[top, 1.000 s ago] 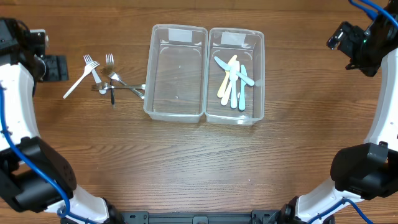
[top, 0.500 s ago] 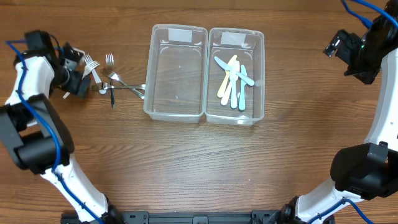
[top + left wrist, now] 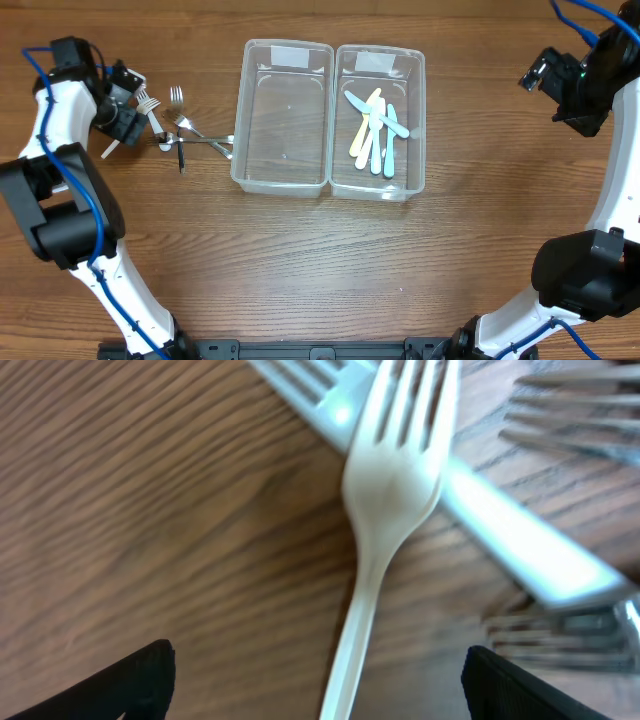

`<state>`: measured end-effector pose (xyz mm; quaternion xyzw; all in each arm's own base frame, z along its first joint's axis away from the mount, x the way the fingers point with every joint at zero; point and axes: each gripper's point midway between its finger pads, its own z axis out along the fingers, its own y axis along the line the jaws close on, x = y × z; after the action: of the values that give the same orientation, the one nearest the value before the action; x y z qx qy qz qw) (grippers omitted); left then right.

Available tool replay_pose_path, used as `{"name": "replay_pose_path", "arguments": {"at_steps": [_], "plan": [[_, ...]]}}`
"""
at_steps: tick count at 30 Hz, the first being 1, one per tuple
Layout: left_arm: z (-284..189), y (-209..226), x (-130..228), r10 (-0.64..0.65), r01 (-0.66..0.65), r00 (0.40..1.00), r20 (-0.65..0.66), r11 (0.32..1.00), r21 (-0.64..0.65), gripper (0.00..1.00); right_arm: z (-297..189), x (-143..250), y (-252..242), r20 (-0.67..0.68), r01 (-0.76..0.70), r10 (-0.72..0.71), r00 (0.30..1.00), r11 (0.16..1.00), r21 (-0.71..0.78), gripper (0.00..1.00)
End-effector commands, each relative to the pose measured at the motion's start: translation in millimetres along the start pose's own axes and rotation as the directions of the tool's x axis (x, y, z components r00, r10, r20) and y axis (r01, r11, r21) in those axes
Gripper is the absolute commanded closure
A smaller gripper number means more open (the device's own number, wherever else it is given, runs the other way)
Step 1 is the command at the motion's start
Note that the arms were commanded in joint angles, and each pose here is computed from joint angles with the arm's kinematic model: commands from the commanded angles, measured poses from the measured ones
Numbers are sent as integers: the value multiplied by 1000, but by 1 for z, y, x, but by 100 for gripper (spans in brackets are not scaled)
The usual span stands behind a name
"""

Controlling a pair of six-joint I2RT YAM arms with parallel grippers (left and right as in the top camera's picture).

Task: Pack container
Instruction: 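Lower left gripper and grasp the white plastic fork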

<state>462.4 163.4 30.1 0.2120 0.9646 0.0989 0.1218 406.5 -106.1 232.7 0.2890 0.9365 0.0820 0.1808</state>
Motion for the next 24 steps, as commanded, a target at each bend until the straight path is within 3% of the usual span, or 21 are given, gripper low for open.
{"name": "replay_pose_path", "arguments": {"at_steps": [1, 12, 15, 16, 20, 24], "plan": [[17, -5, -7, 88, -88, 996, -10, 996, -3, 12, -4, 3, 4, -3, -4, 4, 1000, 1000, -11, 0], [44, -16, -5, 117, -116, 993, -31, 993, 26, 26, -4, 13, 1, -42, -11, 11, 999, 1000, 2, 0], [46, -18, -4, 85, -84, 996, -33, 996, 32, 45, -4, 14, 0, -48, -12, 12, 999, 1000, 4, 0], [46, -19, -5, 55, -54, 998, -26, 998, 39, 47, -4, 15, 0, -51, -12, 13, 999, 1000, 5, 0], [46, -28, -12, -28, 27, 999, 14, 995, 93, 40, -4, 16, 0, -55, -13, 13, 998, 1000, 6, 0], [45, -34, -18, -69, 63, 997, 44, 989, 135, 42, -4, 17, -1, -59, -14, 14, 998, 1000, 8, 0]]}}
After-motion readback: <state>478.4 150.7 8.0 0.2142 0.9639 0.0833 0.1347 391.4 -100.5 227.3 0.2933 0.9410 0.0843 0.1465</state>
